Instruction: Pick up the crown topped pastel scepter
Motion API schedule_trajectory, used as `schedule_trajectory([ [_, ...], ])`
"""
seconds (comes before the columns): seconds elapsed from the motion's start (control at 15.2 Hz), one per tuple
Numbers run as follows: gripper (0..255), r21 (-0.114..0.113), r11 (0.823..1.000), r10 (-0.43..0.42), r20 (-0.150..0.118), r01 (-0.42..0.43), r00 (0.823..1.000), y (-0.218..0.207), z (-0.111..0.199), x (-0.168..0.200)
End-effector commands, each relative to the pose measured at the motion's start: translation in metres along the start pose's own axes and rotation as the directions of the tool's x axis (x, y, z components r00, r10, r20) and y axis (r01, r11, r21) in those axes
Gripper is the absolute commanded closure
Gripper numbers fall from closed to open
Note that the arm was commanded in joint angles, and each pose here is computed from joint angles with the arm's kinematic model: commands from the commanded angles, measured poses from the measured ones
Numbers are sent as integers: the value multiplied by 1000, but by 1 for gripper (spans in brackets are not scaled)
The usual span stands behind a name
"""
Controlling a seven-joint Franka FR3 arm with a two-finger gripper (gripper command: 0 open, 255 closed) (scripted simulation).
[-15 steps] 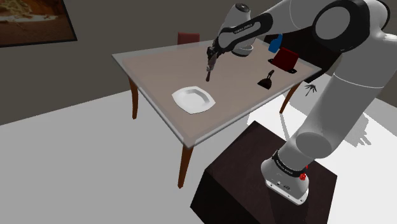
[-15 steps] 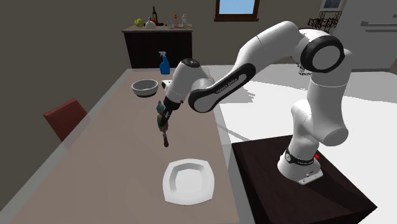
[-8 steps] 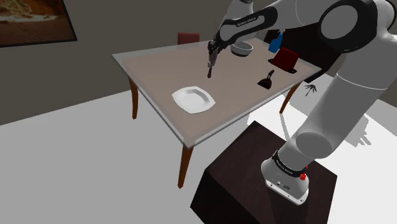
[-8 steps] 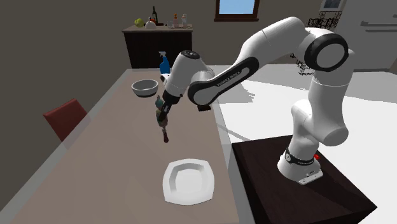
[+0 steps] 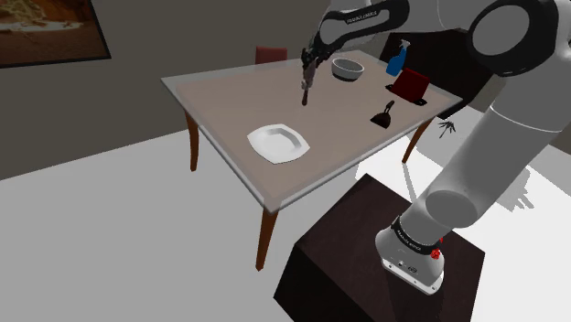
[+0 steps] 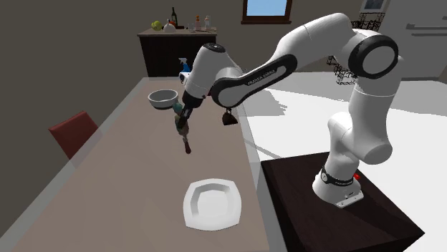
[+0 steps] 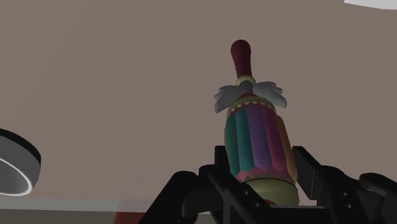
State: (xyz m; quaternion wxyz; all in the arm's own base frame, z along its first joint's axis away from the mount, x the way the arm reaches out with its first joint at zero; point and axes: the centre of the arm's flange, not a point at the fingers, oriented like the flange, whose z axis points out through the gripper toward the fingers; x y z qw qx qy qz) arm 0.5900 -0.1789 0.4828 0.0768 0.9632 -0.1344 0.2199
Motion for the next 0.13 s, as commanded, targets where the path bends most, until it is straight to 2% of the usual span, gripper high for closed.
schedule_trajectory([
  [0.0, 255, 0, 1000, 0, 0, 0, 1000, 1, -5, 4],
  [0.07, 255, 0, 1000, 0, 0, 0, 1000, 1, -5, 4],
])
